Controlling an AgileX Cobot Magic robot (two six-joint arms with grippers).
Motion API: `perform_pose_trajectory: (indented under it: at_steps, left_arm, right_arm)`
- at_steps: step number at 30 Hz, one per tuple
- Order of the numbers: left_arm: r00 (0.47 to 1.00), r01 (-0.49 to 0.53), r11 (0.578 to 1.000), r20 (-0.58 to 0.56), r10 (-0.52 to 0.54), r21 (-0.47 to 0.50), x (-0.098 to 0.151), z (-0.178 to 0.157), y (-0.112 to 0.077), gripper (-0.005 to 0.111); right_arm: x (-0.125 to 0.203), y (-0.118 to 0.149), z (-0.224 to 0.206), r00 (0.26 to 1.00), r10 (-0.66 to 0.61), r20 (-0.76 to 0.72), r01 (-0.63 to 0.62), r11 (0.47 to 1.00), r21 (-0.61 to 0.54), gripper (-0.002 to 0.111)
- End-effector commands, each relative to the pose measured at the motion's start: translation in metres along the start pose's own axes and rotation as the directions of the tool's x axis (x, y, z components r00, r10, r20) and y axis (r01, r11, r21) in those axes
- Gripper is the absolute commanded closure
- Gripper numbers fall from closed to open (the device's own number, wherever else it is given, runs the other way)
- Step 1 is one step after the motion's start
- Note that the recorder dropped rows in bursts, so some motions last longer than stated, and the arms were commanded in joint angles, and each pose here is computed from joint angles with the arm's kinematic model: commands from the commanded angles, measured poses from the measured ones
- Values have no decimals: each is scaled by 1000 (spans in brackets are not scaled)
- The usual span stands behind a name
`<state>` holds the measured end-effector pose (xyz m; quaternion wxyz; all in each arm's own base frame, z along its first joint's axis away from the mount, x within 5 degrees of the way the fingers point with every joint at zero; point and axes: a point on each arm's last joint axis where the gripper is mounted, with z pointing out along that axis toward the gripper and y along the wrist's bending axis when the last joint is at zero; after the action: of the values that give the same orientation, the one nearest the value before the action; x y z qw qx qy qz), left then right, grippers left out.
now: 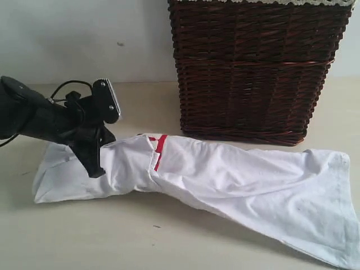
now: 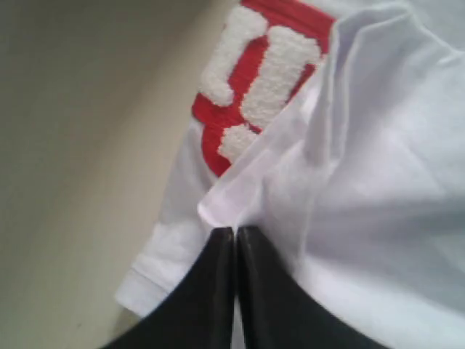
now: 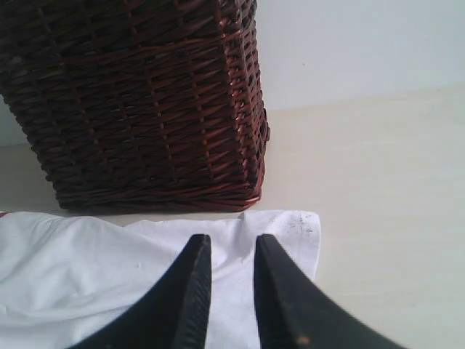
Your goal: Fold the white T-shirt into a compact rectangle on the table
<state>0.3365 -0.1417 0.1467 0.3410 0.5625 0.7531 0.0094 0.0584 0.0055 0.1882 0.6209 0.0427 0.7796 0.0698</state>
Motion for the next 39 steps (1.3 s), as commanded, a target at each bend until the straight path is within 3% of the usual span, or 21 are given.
perform_pose_trajectory:
  at_steps: [1, 5, 6, 7, 9, 12, 13, 15, 16, 17, 19, 21, 24, 26, 28, 31, 39]
  left_arm:
    - [999, 41, 996, 19, -40, -83, -10, 1, 17, 87]
    - [995, 94, 990, 53, -89, -107, -17, -2, 25, 55]
    - [987, 149, 982, 75, -141, -112, -20, -5, 27, 42]
    - [979, 192, 976, 89, -183, -105, -22, -9, 27, 38]
    - [956, 269, 963, 126, -266, -7, -24, -23, 15, 41]
    - [943, 275, 950, 151, -297, 151, -27, -44, -2, 50]
    - [942, 241, 937, 173, -289, 253, -30, -62, -10, 55]
    - [956, 140, 920, 193, -223, 367, -31, -80, -19, 55]
    - [963, 99, 917, 195, -187, 387, -30, -82, -21, 55]
    - [979, -10, 902, 187, -78, 432, -23, -81, -26, 55]
    - [988, -66, 882, 152, -6, 466, -15, -74, -31, 58]
    - [992, -92, 884, 123, 40, 458, -9, -67, -30, 72]
    - [989, -132, 936, 101, 105, 325, 0, -40, -20, 95]
    - [991, -122, 968, 81, 106, 218, 6, -22, -12, 100]
    - [988, -152, 981, 38, 149, 121, 13, -7, -5, 100]
    - [987, -162, 985, -3, 162, 57, 11, 7, 4, 100]
    - [990, -140, 990, 27, 140, 23, -11, 33, 10, 100]
  right_arm:
    - [1, 0, 0, 1000, -1, 6, 1, 1000, -2, 87]
    - [1, 0, 0, 1000, -1, 6, 1, 1000, -2, 87]
    - [1, 0, 0, 1000, -1, 6, 1, 1000, -2, 87]
    - [1, 0, 0, 1000, -1, 6, 1, 1000, -2, 87]
    - [1, 0, 0, 1000, -1, 6, 1, 1000, -2, 87]
    - [1, 0, 0, 1000, -1, 6, 1, 1000, -2, 87]
    - [1, 0, 0, 1000, -1, 6, 1, 1000, -2, 87]
    - [1, 0, 0, 1000, -1, 6, 1, 1000, -2, 87]
    - [1, 0, 0, 1000, -1, 6, 1, 1000, -2, 87]
    - [1, 0, 0, 1000, -1, 6, 1, 1000, -2, 87]
    - [1, 0, 0, 1000, -1, 6, 1, 1000, -2, 87]
    - [1, 0, 0, 1000, -1, 6, 1, 1000, -2, 87]
    - [1, 0, 0, 1000, -1, 6, 1, 1000, -2, 87]
    - [1, 0, 0, 1000, -1, 6, 1, 1000, -2, 87]
    - [1, 0, 0, 1000, -1, 6, 1, 1000, -2, 87]
    - [1, 0, 0, 1000, -1, 6, 1, 1000, -2, 87]
    - [1, 0, 0, 1000, -1, 6, 1, 1000, -2, 87]
